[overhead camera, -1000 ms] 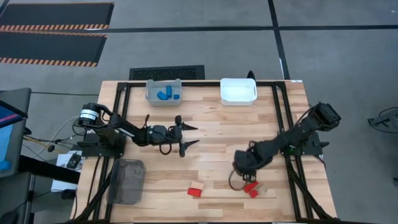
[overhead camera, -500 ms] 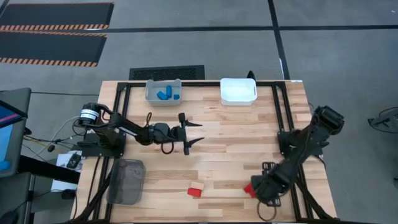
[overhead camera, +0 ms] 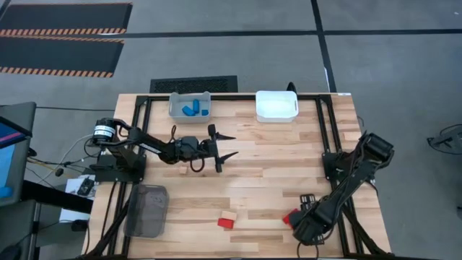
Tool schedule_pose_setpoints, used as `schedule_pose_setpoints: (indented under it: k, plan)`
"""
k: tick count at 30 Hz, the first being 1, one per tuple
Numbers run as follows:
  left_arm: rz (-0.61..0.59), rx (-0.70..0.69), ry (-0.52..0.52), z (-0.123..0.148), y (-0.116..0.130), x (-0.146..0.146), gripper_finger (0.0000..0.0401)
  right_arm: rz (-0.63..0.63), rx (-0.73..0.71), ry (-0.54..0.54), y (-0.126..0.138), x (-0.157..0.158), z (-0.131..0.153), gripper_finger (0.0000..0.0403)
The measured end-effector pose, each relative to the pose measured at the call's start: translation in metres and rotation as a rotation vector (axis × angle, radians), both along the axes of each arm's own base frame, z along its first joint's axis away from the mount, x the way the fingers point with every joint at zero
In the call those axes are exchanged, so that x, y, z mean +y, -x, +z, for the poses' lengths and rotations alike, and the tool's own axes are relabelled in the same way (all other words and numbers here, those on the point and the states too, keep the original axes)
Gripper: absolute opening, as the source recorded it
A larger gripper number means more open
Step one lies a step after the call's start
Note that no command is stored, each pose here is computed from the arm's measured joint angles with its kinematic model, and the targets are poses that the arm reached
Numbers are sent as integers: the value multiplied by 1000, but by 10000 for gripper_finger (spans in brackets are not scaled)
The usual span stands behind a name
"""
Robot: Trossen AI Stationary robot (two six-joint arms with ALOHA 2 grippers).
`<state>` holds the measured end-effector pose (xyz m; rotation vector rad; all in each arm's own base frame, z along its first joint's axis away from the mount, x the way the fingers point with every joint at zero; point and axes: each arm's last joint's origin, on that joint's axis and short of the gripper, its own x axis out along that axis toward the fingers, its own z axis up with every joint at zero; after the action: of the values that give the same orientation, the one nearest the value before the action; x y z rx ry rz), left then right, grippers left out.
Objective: Sort & place blocks by color
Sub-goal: Put the right brown triangle block into the white bin
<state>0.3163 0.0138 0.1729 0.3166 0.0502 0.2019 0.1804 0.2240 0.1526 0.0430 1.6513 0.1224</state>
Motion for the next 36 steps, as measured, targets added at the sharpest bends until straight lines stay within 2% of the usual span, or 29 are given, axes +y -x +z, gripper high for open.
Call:
schedule_pose_setpoints:
  k: [6, 16, 20, 28, 34, 36]
  plan:
    - [1, -2, 4, 0, 0, 0, 253, 66, -6, -3, -6, 1, -10, 270]
    - [1, -3, 4, 0, 0, 0, 253, 38, -33, -29, -16, -2, -10, 262]
    - [1, -3, 5, 0, 0, 0, 253, 71, -57, -53, -20, 2, -4, 229]
    - [3, 4, 15, -1, 0, 0, 253, 117, -52, -56, -21, 2, 0, 115]
    - [14, 6, 19, -1, 0, 1, 253, 88, -29, -20, -23, -14, 9, 116]
    - [17, 20, 34, -3, 0, 1, 253, 78, -67, 4, -23, -22, 20, 131]
